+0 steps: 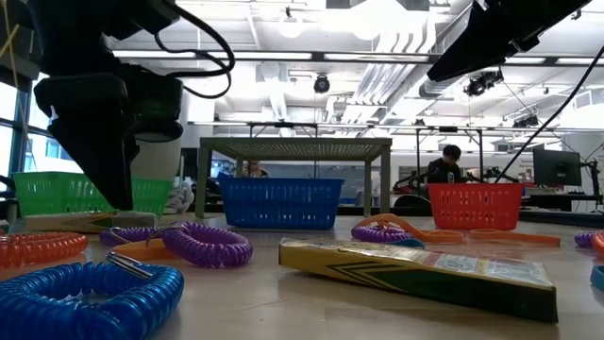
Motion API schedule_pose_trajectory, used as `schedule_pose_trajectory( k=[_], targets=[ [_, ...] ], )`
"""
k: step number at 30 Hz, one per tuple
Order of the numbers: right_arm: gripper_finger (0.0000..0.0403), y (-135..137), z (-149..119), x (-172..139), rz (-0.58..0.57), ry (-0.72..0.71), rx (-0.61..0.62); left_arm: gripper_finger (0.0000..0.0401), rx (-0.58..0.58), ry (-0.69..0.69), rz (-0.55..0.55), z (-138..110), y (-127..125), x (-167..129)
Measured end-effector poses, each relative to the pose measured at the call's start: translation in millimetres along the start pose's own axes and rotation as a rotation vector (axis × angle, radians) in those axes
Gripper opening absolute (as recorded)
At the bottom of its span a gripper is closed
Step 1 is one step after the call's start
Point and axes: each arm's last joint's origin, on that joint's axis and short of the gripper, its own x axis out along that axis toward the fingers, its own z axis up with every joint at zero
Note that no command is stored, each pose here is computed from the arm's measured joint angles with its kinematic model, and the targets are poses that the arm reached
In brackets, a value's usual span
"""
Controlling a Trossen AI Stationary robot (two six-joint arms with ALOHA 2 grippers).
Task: Pick & Place Office Desk Supplies
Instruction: Put the crayon box into the green bin
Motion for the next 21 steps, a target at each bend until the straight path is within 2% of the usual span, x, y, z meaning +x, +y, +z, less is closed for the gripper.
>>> schedule_pose_trajectory(
  k=[16, 21],
  targets=[
    [0.021, 1.8, 0.9, 0.0, 0.035, 0.01, 0.008, 0.0362, 0.013, -0.041, 0.042, 0.9, 0.9, -0.1],
    [0.021, 1.8, 0.9, 0.0, 0.035, 0.01, 0.008, 0.0362, 0.084, -0.039, 0.038, -1.6, -1.6, -0.8]
  ],
)
